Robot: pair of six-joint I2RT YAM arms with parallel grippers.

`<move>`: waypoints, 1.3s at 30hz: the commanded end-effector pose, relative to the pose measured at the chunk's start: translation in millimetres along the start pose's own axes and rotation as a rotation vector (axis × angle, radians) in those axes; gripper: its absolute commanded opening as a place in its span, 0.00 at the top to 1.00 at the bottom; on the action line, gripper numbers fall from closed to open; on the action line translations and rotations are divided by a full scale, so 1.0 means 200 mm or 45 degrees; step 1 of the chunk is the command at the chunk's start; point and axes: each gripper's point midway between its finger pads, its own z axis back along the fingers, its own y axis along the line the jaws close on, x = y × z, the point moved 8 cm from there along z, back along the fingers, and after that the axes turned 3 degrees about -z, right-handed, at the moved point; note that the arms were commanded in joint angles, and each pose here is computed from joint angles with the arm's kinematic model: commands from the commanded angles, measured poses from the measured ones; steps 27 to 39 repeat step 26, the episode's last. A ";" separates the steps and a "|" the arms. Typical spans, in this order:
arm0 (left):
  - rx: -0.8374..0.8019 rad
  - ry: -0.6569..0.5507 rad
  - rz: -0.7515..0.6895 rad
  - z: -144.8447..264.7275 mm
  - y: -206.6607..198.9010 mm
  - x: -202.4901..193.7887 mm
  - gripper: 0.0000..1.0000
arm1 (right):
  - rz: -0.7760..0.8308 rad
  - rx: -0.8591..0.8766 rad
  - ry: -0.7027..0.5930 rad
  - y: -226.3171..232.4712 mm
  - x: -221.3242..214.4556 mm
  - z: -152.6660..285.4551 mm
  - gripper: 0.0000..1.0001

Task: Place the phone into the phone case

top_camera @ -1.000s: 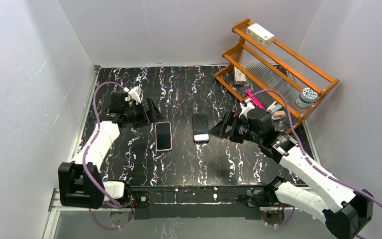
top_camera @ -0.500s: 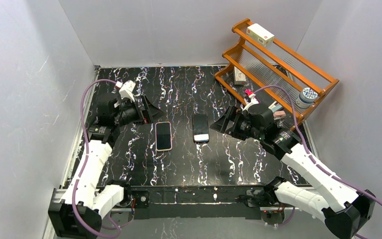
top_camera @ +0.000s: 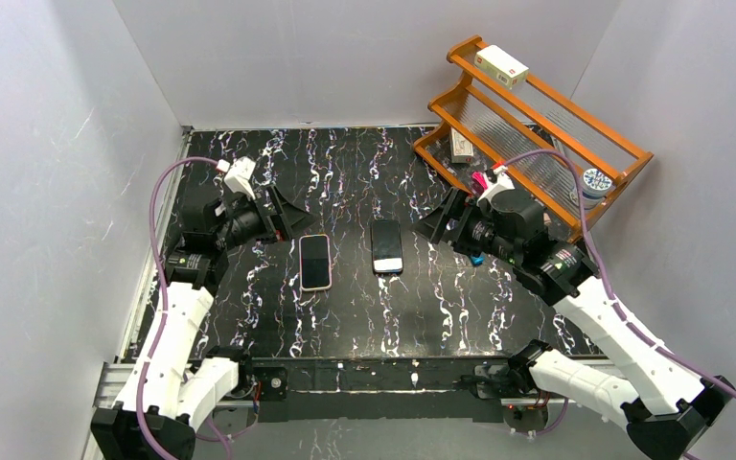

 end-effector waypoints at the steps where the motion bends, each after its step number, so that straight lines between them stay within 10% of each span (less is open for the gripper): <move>1: -0.031 -0.035 -0.010 0.03 -0.05 0.01 0.02 | -0.010 0.022 -0.037 0.04 0.04 0.02 0.01; 39: -0.008 -0.073 0.034 0.04 -0.06 0.03 0.02 | 0.030 0.143 0.022 0.07 0.01 0.07 0.01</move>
